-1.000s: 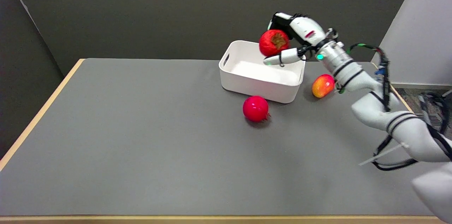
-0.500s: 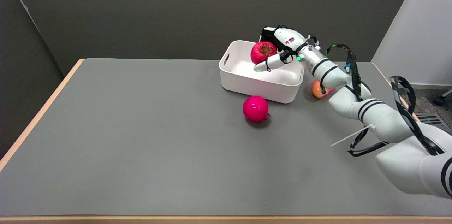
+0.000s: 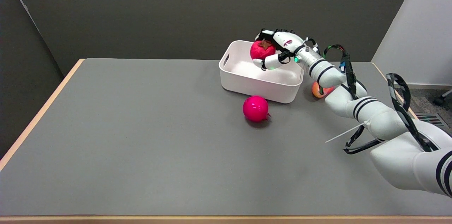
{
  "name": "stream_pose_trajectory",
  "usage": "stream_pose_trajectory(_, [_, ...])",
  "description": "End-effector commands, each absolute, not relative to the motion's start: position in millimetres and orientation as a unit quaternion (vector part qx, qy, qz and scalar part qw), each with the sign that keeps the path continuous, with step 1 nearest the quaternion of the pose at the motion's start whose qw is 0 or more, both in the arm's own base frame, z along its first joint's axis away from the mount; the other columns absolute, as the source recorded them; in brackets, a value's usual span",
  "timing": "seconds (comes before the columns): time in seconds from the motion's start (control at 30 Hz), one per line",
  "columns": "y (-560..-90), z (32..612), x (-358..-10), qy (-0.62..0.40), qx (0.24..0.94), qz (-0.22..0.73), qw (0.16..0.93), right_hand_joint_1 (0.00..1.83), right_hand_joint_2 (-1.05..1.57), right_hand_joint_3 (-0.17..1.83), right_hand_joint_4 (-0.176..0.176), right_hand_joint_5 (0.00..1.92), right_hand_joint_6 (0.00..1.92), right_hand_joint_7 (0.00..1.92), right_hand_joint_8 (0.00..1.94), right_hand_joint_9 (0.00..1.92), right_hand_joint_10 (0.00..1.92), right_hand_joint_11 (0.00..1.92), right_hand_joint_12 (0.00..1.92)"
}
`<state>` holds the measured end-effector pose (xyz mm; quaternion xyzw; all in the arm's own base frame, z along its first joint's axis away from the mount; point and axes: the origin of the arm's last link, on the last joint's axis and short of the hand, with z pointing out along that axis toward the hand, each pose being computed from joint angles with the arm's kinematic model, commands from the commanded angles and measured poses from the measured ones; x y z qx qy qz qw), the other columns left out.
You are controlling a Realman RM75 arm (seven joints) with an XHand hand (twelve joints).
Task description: Place tomato into white box.
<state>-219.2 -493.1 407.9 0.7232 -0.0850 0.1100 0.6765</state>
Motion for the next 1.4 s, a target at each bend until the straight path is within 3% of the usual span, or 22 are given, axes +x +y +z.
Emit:
stream_pose_trajectory(0.03, [-473,424,-213,-0.089,0.712,0.153,0.680,0.40,0.66,0.91,0.087,0.19,0.42,0.20,0.31,0.11,0.64,0.11,1.24])
stream_pose_trajectory(0.2, [-460,435,-214,-0.097,0.705,0.173,0.681,0.22,0.55,0.93,0.108,0.08,0.38,0.05,0.13,0.01,0.42,0.00,1.05])
stream_pose_trajectory(0.43, [-440,447,-212,-0.097,0.700,0.225,0.671,0.22,0.58,0.95,0.122,0.07,0.36,0.00,0.13,0.00,0.38,0.00,1.00])
stream_pose_trajectory(0.5, [-431,450,-206,-0.090,0.698,0.245,0.666,0.21,0.55,0.89,0.131,0.06,0.31,0.00,0.01,0.00,0.31,0.00,0.96])
stream_pose_trajectory(0.63, [-407,454,-187,-0.044,0.701,0.271,0.658,0.21,0.53,0.91,0.114,0.04,0.29,0.00,0.00,0.00,0.13,0.00,0.81])
stream_pose_trajectory(0.93, [-325,471,-141,0.030,0.677,0.390,0.623,0.17,0.54,0.92,0.098,0.08,0.39,0.06,0.17,0.00,0.27,0.00,0.84])
stream_pose_trajectory(1.13, [-268,487,-150,0.036,0.633,0.464,0.619,0.18,0.56,0.94,0.091,0.10,0.41,0.08,0.26,0.03,0.29,0.00,0.85])
stream_pose_trajectory(1.23, [-239,486,-151,0.060,0.620,0.510,0.593,0.20,0.64,0.80,0.089,0.14,0.34,0.11,0.23,0.00,0.43,0.00,0.87])
stream_pose_trajectory(1.37, [-212,480,-154,0.079,0.614,0.538,0.572,0.34,0.59,0.97,0.088,0.11,0.45,0.10,0.34,0.00,0.45,0.00,0.91])
stream_pose_trajectory(1.4, [-207,478,-156,0.079,0.614,0.541,0.569,0.27,0.62,0.88,0.087,0.14,0.40,0.13,0.29,0.00,0.49,0.00,0.93])
